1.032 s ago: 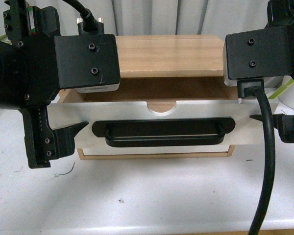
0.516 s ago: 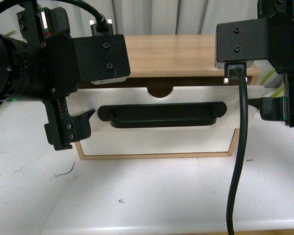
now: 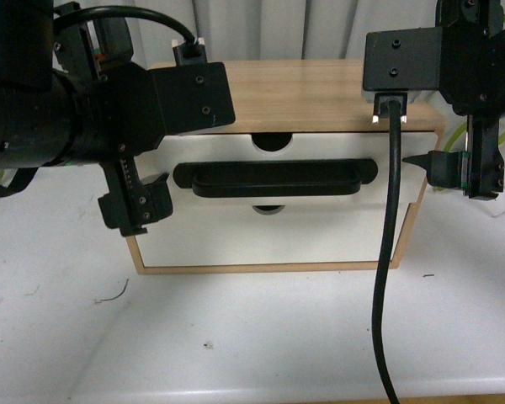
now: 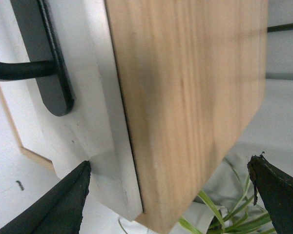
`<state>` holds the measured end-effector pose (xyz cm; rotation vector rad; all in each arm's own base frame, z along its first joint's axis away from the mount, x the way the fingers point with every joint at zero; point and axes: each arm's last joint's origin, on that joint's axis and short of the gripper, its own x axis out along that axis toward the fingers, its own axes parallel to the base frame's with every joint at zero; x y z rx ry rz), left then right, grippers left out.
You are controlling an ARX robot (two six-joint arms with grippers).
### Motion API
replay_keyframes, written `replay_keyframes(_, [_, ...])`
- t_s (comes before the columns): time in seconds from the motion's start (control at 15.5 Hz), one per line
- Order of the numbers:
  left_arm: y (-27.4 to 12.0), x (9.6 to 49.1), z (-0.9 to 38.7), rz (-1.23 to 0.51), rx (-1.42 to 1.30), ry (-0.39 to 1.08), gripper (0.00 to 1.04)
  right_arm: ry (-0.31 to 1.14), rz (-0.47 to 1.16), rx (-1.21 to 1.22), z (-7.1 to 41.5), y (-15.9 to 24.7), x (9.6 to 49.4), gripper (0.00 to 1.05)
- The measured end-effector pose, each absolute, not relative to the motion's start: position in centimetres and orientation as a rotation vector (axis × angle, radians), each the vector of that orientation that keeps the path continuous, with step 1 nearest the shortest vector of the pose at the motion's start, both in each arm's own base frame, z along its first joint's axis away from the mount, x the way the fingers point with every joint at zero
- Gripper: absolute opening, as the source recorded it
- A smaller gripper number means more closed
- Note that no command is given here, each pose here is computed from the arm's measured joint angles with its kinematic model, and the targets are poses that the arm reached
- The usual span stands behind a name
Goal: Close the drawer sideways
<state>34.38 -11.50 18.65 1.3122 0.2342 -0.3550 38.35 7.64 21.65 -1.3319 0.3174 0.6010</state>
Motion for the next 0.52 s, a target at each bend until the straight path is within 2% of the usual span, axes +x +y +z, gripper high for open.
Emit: replay_keyframes(0.52, [-11.83,34.88,18.58,-0.308,1.303,0.239,0.98,0.318,0.556,-1.291,22.29,7.35,38.85,0.98])
